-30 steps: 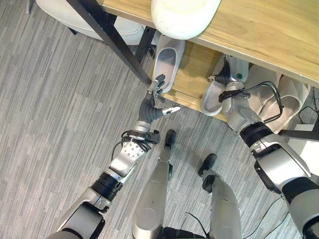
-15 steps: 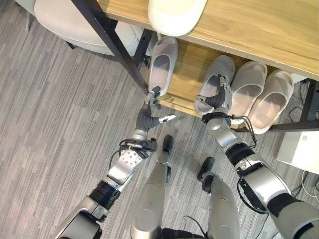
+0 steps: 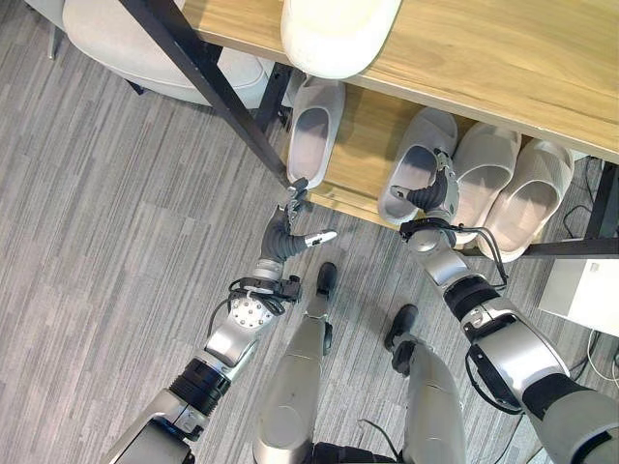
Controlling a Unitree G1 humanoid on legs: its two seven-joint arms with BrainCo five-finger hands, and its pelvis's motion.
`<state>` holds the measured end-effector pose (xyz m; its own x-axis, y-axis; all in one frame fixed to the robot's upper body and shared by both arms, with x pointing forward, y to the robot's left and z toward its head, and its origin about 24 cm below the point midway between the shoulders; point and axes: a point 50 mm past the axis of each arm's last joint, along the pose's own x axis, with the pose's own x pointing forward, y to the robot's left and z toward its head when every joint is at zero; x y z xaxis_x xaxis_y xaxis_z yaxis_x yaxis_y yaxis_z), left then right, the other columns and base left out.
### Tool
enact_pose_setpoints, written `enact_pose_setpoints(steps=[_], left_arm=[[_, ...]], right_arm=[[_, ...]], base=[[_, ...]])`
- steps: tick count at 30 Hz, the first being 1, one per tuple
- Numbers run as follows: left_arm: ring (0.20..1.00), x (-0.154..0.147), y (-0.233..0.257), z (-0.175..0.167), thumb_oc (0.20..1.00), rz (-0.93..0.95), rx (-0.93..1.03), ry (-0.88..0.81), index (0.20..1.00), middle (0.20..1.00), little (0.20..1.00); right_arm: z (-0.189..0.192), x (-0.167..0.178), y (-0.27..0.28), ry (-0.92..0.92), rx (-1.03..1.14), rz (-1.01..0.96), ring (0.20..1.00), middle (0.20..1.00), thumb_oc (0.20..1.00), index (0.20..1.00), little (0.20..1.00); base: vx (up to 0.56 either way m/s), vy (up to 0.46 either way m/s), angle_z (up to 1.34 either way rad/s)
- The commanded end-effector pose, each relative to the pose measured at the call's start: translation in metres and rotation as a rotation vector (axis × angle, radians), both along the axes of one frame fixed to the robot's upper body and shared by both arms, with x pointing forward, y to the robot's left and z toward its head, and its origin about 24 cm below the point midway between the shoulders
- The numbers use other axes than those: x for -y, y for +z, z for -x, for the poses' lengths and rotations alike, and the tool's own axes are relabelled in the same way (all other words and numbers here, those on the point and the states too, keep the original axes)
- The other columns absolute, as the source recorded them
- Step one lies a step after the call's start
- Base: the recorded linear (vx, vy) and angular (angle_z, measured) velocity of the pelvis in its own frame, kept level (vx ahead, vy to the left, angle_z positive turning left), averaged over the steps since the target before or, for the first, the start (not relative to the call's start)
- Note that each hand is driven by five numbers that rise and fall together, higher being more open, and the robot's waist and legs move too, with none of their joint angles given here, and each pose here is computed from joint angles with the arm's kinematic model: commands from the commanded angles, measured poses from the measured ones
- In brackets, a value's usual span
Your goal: Arrange the slippers neatly on the shoe rack.
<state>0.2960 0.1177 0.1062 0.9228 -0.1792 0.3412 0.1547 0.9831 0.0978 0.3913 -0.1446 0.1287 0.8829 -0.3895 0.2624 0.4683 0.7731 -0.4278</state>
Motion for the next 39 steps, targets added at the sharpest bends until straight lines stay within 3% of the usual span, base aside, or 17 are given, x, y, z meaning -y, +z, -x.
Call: enact_pose_setpoints(steps=[1,2,3,9,13,19,27,39], left_arm=[[1.0,0.012,0.011,0.002,1.0,0.031,0.056,-0.055,1.0,1.0,1.0],[1.0,0.012,0.011,0.002,1.0,0.031,0.056,-0.055,1.0,1.0,1.0],[1.0,0.011,0.012,0.001,1.0,0.026,0.056,-0.059,1.0,1.0,1.0],[1.0,0.007,0.01,0.001,1.0,0.026,0.038,-0.071,1.0,1.0,1.0],[1.0,0.003,0.006,0.004,1.0,0.033,0.022,-0.092,1.0,1.0,1.0],[1.0,0.005,0.005,0.004,1.0,0.012,0.018,-0.116,1.0,1.0,1.0],[1.0,0.011,0.003,0.006,1.0,-0.004,0.006,-0.149,1.0,1.0,1.0],[1.0,0.009,0.003,0.002,1.0,0.006,-0.005,-0.136,1.0,1.0,1.0]], right_arm=[[-0.004,0.003,0.009,0.013,0.043,-0.242,1.0,1.0,1.0,1.0,1.0],[-0.004,0.003,0.009,0.013,0.043,-0.243,1.0,1.0,1.0,1.0,1.0],[-0.004,-0.001,0.005,0.054,0.04,-0.412,1.0,1.0,1.0,1.0,1.0],[-0.003,-0.004,-0.002,0.161,0.066,-0.79,1.0,1.0,1.0,1.0,1.0],[-0.006,0.003,0.007,0.226,0.102,-0.88,1.0,1.0,1.0,1.0,1.0],[-0.011,-0.003,0.029,0.349,0.13,-0.82,1.0,1.0,1.0,1.0,1.0],[-0.02,0.011,0.068,0.319,0.229,-0.812,1.0,1.0,1.0,1.0,1.0],[-0.012,-0.004,0.023,0.312,0.085,-0.802,1.0,1.0,1.0,1.0,1.0]], base=[[0.0,0.0,0.0],[0.0,0.0,0.0],[0.0,0.0,0.0],[0.05,-0.029,0.01],[0.01,-0.039,0.12],[0.01,-0.014,0.12],[0.01,-0.006,0.05],[0.0,-0.005,0.04]])
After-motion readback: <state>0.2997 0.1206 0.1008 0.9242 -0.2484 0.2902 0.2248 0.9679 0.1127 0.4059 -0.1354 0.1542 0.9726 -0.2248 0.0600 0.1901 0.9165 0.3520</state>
